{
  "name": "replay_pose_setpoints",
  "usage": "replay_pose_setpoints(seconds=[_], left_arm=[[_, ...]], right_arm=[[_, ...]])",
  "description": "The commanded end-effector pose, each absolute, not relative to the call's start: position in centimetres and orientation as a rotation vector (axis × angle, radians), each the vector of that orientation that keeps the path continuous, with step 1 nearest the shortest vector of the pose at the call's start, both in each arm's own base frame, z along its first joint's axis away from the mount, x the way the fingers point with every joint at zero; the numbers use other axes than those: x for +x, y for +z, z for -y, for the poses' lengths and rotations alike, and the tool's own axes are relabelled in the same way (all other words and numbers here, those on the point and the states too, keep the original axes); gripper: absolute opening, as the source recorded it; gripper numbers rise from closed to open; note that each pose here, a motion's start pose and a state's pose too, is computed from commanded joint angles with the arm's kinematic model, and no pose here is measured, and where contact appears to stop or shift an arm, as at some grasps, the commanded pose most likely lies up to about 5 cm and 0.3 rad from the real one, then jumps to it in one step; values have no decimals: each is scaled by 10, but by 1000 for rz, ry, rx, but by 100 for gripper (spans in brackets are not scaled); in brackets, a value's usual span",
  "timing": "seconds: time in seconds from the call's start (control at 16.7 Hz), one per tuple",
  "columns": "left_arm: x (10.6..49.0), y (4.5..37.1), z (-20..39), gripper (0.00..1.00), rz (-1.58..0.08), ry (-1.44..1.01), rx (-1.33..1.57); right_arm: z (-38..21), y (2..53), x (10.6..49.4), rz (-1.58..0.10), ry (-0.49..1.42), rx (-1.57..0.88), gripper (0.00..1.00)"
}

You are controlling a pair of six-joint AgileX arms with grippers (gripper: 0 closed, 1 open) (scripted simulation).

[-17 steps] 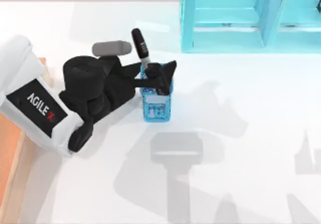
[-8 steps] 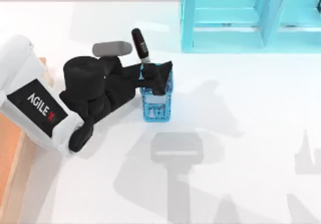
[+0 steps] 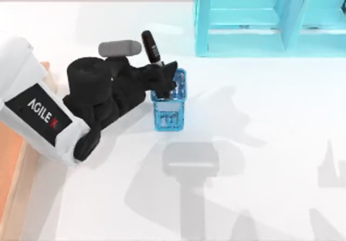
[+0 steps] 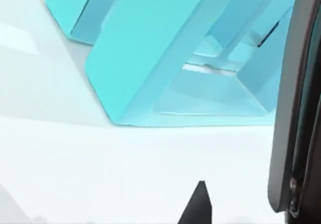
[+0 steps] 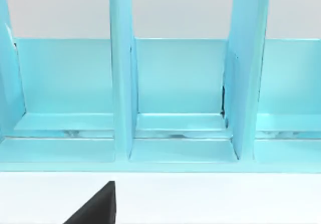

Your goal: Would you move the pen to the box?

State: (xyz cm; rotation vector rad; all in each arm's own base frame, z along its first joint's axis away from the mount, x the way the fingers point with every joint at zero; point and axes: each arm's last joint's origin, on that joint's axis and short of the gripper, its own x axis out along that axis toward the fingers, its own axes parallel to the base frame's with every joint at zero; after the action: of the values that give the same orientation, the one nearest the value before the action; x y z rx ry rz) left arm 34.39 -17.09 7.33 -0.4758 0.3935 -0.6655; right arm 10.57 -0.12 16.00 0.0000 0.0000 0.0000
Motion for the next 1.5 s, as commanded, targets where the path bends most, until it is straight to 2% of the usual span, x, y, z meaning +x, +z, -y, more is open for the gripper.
replay_pose_setpoints(seconds=[0.42, 0.66, 1.02, 1.32, 1.5], left_arm=[[344, 73, 171, 0, -394, -666, -476], [353, 93, 160, 0, -346, -663, -473], [369, 158, 93, 0, -364, -651, -463], [357, 217, 33, 0, -368, -659, -470], [351, 232, 19, 0, -356, -662, -473]], right_arm=[[1, 160, 106, 0, 0, 0, 100], [1, 160, 106, 0, 0, 0, 100], [1, 160, 106, 0, 0, 0, 100], [1, 160, 106, 0, 0, 0, 100], [1, 160, 106, 0, 0, 0, 100]])
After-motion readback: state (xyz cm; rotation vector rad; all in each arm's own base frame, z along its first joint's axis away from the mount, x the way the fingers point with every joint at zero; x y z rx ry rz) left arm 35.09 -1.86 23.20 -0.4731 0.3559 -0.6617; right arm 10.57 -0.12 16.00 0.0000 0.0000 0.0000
